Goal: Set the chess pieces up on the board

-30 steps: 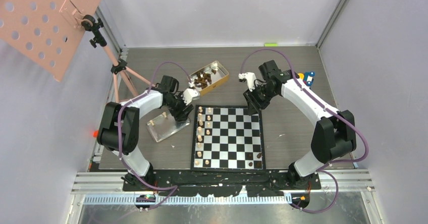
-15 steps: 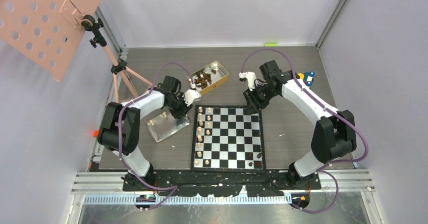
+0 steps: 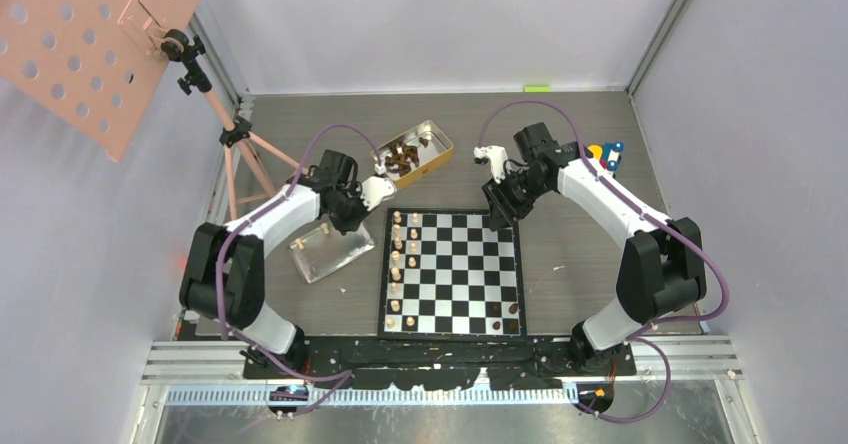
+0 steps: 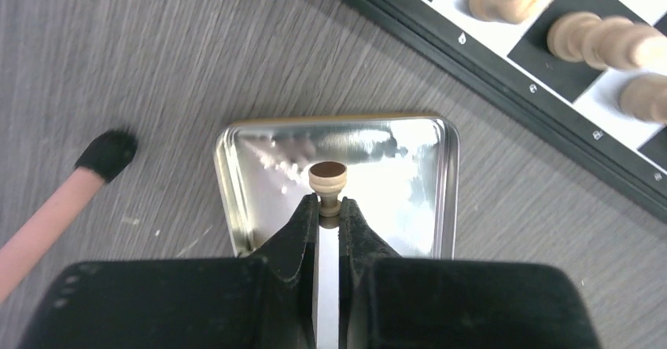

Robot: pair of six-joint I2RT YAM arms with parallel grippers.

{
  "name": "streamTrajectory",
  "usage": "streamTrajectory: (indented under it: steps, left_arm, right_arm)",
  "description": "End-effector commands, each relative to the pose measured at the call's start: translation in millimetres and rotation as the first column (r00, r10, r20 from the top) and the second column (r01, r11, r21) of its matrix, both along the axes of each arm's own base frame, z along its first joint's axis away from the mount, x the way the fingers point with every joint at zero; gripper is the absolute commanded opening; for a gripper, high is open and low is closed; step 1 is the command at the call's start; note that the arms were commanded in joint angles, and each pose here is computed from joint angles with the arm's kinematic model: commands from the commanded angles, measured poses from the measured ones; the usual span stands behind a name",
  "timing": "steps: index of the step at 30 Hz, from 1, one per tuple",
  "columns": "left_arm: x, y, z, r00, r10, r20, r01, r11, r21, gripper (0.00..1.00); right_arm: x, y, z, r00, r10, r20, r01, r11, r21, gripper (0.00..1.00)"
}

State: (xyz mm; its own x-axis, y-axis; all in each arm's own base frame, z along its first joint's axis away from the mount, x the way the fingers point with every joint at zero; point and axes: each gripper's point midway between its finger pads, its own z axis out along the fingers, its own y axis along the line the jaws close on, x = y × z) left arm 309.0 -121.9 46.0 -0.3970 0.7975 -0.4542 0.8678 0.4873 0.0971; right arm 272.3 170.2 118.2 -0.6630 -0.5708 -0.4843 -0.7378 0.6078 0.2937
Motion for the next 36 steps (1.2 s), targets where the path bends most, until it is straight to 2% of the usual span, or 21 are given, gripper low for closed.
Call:
streamTrajectory:
  steps: [1, 7, 12, 16, 20, 23, 26, 31, 36]
  left_arm:
    - [-7, 10, 38, 0.999, -0.012, 0.045, 0.01, 0.999, 0.034, 0.0]
    - [-25, 6, 69, 0.996, -0.084, 0.016, 0.083, 0.993, 0.088, 0.0]
    - [-44, -25, 99, 0.963, -0.264, 0.045, 0.247, 0.941, 0.23, 0.0]
    - [-60, -61, 114, 0.9, -0.435, 0.011, 0.396, 0.829, 0.395, 0.0]
    - [-86, -98, 106, 0.801, -0.589, -0.106, 0.538, 0.631, 0.559, 0.0]
    - [-95, -121, 89, 0.736, -0.65, -0.186, 0.592, 0.486, 0.643, 0.0]
    - [-102, -141, 74, 0.685, -0.686, -0.247, 0.625, 0.378, 0.684, 0.0]
    - [-112, -162, 58, 0.631, -0.707, -0.32, 0.65, 0.256, 0.715, 0.04]
    - [-122, -172, 48, 0.6, -0.711, -0.365, 0.67, 0.197, 0.716, 0.09]
  right_arm:
    - [5, 1, 12, 0.999, -0.001, 0.051, -0.001, 1.0, 0.028, 0.4]
    - [6, -2, 10, 0.999, -0.007, 0.052, 0.006, 1.0, 0.02, 0.4]
    - [17, -16, 11, 0.995, -0.07, 0.065, 0.07, 0.998, 0.008, 0.4]
    - [29, -33, 14, 0.987, -0.143, 0.079, 0.144, 0.99, -0.008, 0.39]
    - [40, -51, 17, 0.971, -0.213, 0.105, 0.217, 0.976, -0.028, 0.39]
    - [44, -63, 20, 0.961, -0.252, 0.114, 0.256, 0.966, -0.024, 0.39]
    - [45, -68, 22, 0.956, -0.269, 0.12, 0.273, 0.962, -0.017, 0.39]
    - [43, -70, 24, 0.954, -0.275, 0.122, 0.278, 0.961, -0.006, 0.39]
    - [40, -69, 22, 0.957, -0.269, 0.111, 0.271, 0.963, -0.001, 0.39]
